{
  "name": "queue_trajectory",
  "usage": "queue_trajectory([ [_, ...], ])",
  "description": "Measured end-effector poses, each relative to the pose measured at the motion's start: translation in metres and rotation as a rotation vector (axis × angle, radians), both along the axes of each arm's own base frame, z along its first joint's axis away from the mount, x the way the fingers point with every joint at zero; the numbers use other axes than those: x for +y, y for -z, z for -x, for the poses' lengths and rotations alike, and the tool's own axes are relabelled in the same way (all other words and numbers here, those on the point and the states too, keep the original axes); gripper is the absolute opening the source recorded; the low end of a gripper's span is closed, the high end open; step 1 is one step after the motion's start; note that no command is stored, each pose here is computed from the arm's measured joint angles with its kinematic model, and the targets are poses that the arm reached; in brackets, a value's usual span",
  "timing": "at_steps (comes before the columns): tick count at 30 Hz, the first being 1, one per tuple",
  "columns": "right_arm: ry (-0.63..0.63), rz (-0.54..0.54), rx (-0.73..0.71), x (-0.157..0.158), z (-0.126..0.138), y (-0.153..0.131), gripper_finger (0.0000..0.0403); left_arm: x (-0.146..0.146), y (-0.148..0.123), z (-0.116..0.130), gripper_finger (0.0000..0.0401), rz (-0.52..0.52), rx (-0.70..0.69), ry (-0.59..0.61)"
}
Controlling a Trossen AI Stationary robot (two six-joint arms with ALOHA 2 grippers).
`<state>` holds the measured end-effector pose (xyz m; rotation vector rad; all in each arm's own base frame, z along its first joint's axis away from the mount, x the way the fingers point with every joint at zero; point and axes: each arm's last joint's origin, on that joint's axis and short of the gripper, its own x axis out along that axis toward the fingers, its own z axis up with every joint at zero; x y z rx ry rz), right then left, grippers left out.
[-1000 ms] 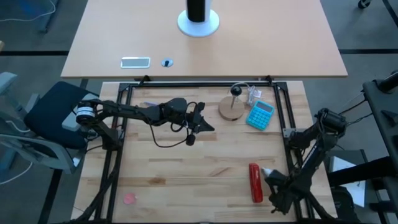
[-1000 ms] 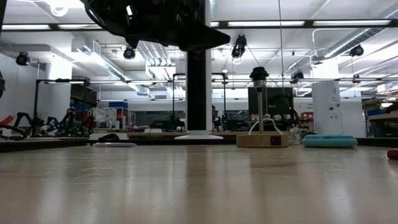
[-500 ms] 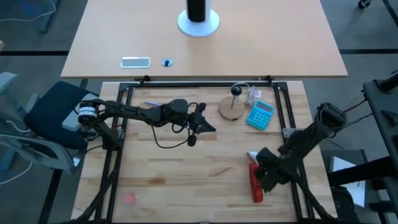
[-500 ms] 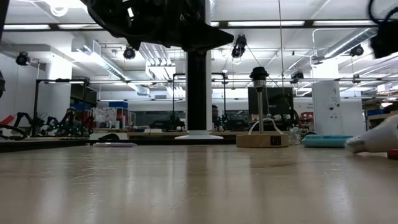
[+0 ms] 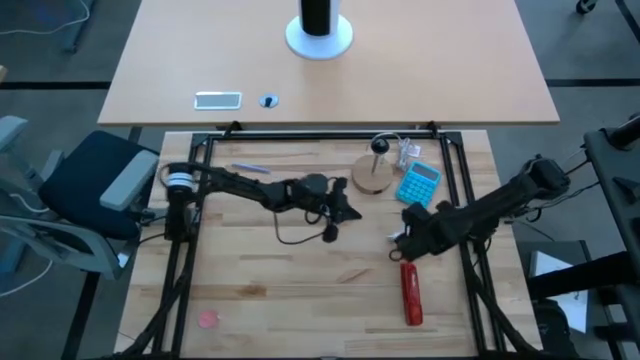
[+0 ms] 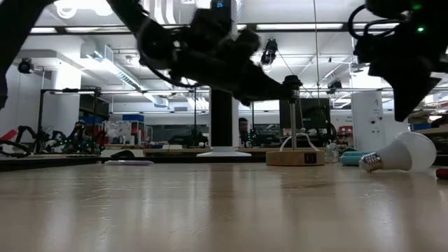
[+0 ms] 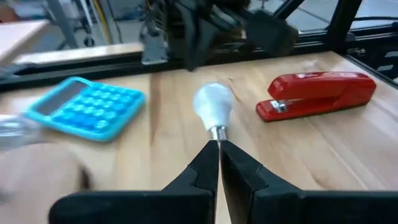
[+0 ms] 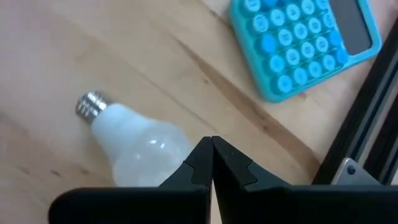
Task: Screw lightbulb
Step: Insert the lightbulb into the lamp
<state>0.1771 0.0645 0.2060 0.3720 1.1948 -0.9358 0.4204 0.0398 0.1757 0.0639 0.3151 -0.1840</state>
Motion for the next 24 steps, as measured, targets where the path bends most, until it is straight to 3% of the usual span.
queue_trajectory([
  [6,0.123,-0.131,-0.002,-0.006,0.023,-0.017,0.0,-0.011,0.024,-0.042,0.005,0.033,0.128,0.068],
  [13,0.144,-0.185,-0.076,0.004,0.028,-0.002,0.0,-0.013,0.035,-0.076,0.0112,0.011,0.146,0.066],
  [19,0.121,-0.295,-0.117,0.014,0.019,0.028,0.0,-0.027,0.04,-0.085,0.0157,-0.091,0.184,0.151],
  [24,0.094,-0.339,-0.203,0.017,0.012,0.035,0.0,-0.043,0.039,-0.085,0.0174,-0.17,0.147,0.272],
])
